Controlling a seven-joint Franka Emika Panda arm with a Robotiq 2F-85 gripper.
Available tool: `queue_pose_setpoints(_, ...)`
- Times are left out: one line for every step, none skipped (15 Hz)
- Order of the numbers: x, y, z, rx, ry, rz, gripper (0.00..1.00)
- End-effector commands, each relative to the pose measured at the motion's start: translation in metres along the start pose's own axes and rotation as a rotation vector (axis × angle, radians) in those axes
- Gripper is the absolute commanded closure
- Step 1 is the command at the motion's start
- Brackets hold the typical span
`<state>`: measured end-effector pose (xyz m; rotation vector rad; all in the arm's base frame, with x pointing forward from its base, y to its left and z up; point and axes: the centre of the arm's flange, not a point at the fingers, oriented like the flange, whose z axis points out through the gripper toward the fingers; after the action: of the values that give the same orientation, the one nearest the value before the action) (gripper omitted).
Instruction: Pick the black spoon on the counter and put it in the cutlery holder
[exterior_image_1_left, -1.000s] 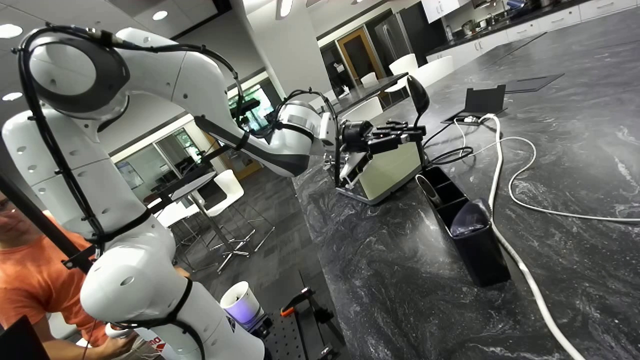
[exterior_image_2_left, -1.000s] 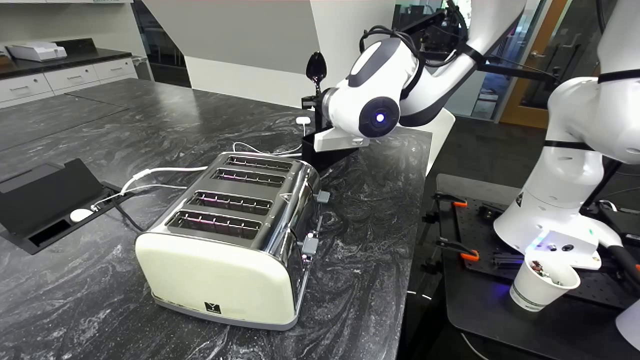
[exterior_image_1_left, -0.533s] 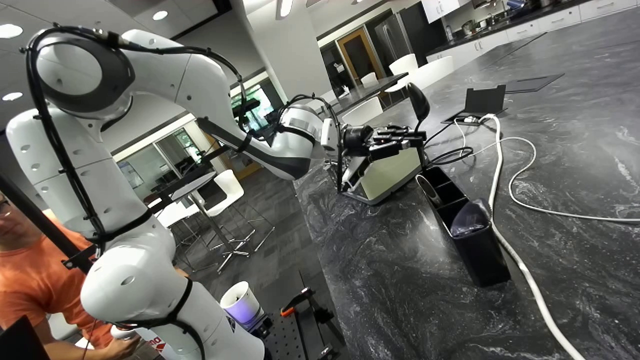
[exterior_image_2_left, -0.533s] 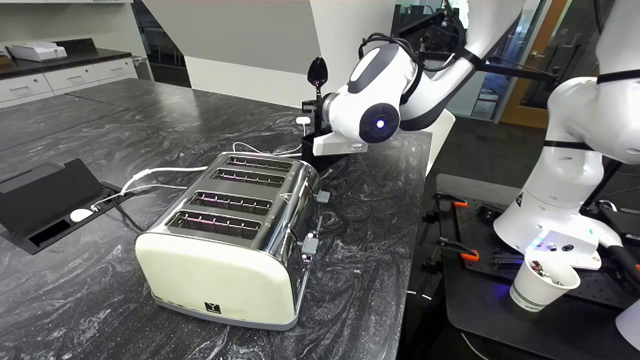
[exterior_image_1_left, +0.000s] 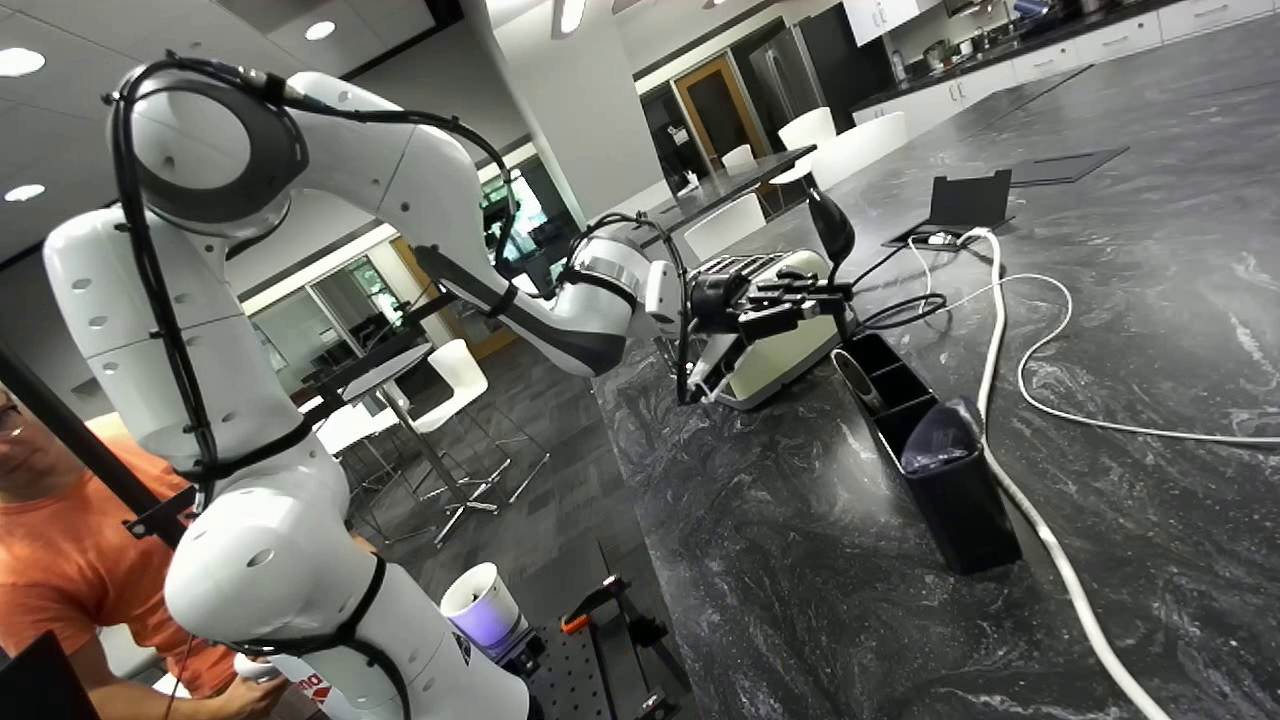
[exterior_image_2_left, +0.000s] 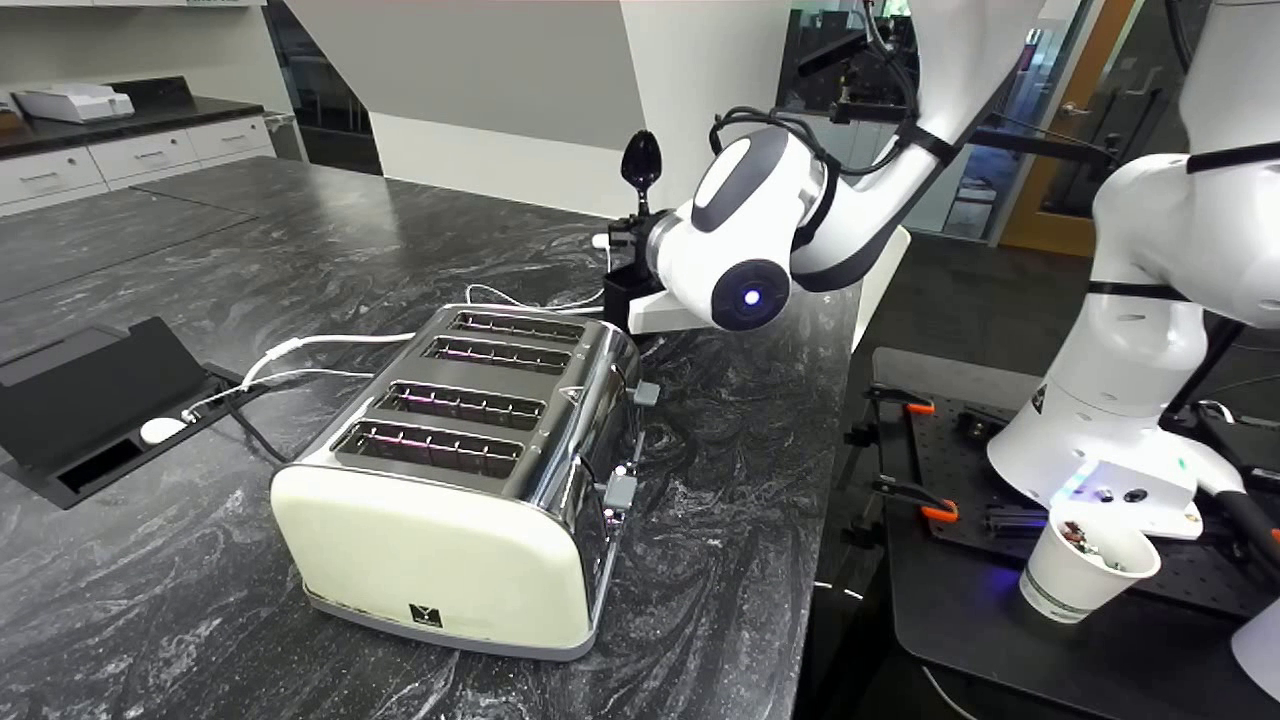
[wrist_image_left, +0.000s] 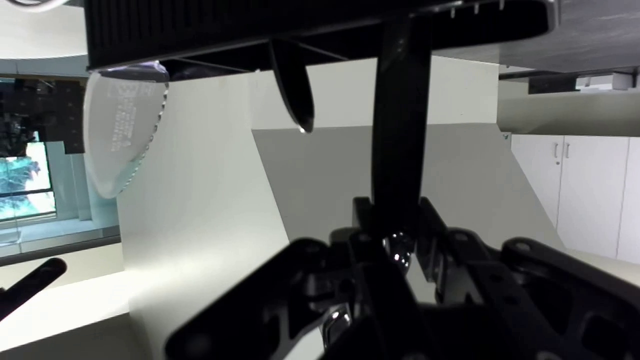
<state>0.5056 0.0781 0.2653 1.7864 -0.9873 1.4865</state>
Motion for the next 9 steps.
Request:
queue_pose_setpoints(-0.011,-0.005,-0.001,-0.024,0.042,0.007,0.94)
queue_pose_setpoints(-0.012,-0.005,-0.001,-0.030,0.043,0.004,0.94)
queue_pose_setpoints(-0.012,-0.005,-0.001,-0.034,0.043,0.000,0.88)
queue_pose_setpoints(-0.011,-0.004,-0.002,-0.037,0.036,0.000,0.52)
queue_pose_setpoints(-0.010,-0.004,-0.002,-0.035,0.032,-0.003,0.51)
queue_pose_setpoints(-0.006,-0.003,-0.002,-0.038,0.029,0.001,0.45)
queue_pose_setpoints(-0.004,-0.002,-0.002,-0.040,0.026,0.003,0.38)
queue_pose_setpoints(-0.001,-0.001,-0.001,-0.043,0.020,0.005,0.29)
queue_pose_setpoints(0.001,0.000,0.000,-0.053,0.019,0.006,0.23)
